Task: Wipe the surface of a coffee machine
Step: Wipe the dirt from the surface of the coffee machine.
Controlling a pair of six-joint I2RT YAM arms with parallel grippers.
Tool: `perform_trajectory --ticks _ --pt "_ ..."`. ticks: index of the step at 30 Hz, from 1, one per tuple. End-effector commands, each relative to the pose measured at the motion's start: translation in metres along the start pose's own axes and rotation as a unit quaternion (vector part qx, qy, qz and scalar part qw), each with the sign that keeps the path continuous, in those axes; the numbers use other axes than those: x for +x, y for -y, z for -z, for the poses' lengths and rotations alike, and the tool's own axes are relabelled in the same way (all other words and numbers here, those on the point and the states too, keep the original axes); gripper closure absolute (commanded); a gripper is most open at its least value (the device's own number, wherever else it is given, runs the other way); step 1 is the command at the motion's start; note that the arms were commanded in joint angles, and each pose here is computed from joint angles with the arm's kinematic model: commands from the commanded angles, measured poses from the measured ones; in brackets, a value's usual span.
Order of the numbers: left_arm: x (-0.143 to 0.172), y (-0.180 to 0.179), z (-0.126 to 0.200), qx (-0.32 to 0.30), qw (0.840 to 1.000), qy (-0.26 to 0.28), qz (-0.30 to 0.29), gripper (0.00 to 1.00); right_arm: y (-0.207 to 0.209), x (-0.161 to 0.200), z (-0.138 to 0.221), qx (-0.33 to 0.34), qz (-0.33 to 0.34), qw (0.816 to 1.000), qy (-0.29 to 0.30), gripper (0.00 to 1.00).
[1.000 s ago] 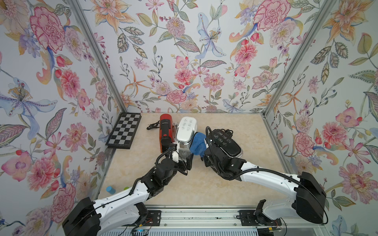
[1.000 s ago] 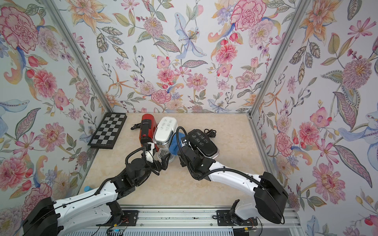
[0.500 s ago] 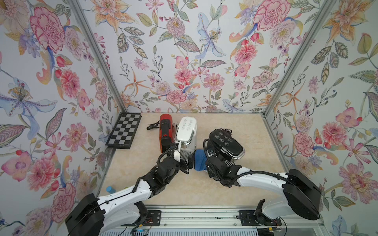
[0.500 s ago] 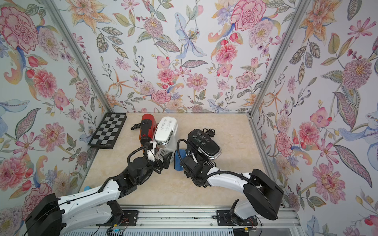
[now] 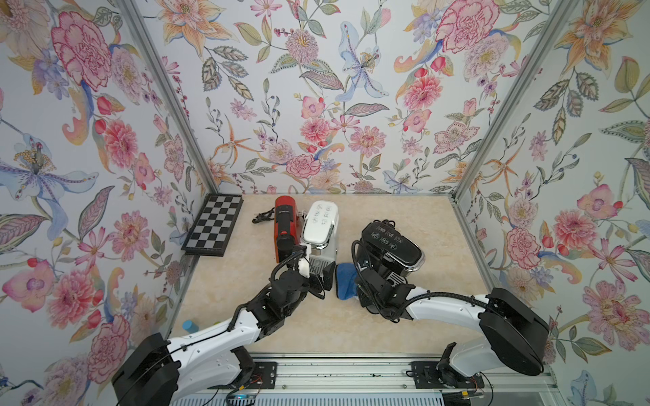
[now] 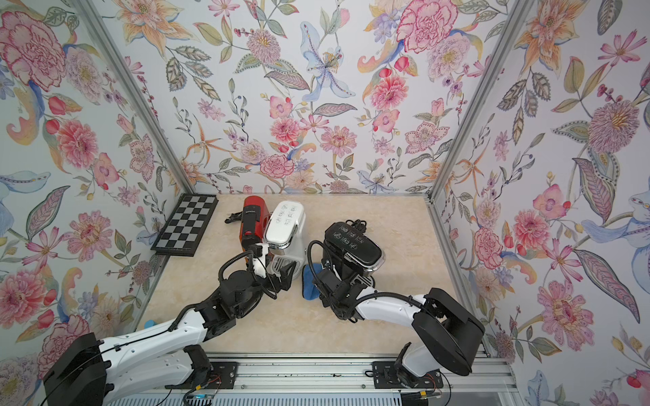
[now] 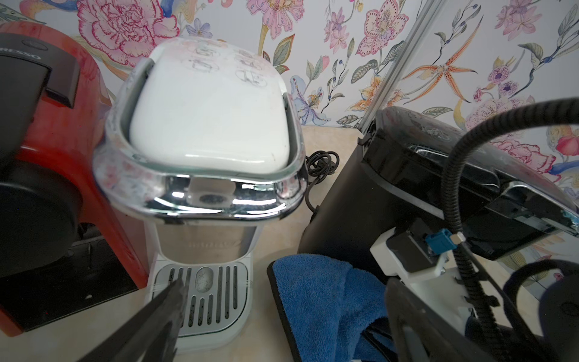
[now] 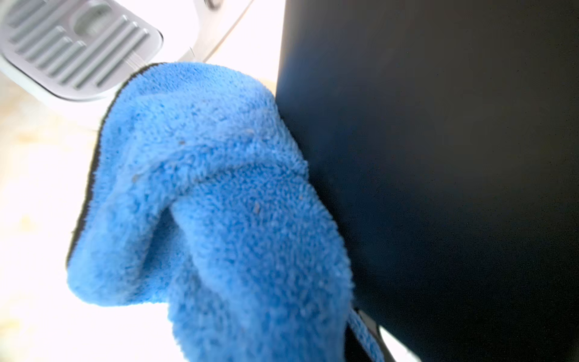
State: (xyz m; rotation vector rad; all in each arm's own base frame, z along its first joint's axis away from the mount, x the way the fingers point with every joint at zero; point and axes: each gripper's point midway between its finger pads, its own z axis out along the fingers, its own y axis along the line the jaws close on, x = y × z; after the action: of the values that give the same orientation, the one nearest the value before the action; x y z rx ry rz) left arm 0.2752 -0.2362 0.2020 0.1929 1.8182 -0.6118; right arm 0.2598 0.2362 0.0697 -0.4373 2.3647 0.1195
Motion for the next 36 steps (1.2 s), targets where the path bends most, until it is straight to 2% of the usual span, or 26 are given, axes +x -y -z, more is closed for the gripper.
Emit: perform_trajectory --ticks 1,6,9,19,24,29,36 --pt "-0.014 0.005 0.001 0.009 1.000 0.020 0.014 0.01 0.013 -0.056 0.032 0.007 -0.043 0.996 0.079 0.68" --pt "-0.010 0.009 -0.002 0.020 0.999 0.018 0.022 0.01 0.009 -0.091 0.060 -0.006 -0.048 0.990 0.131 0.68" --pt "-0.011 0.012 -0.005 0.024 0.999 0.016 0.021 0.01 0.008 -0.090 0.055 0.005 -0.036 0.991 0.127 0.68" --pt "-0.010 0.013 -0.005 0.025 0.999 0.017 0.021 0.01 0.023 0.000 0.004 0.050 -0.014 0.998 0.027 0.68" --pt "-0.010 0.017 -0.010 0.031 0.999 0.014 0.020 0.01 0.026 0.020 -0.007 0.057 -0.012 0.998 0.006 0.68" --pt "-0.008 0.021 -0.013 0.037 0.999 0.012 0.021 0.01 0.013 -0.009 0.003 0.041 -0.008 0.998 0.036 0.67" --pt "-0.007 0.020 -0.010 0.035 0.999 0.011 0.021 0.01 0.013 -0.079 0.054 0.031 -0.017 0.992 0.124 0.67"
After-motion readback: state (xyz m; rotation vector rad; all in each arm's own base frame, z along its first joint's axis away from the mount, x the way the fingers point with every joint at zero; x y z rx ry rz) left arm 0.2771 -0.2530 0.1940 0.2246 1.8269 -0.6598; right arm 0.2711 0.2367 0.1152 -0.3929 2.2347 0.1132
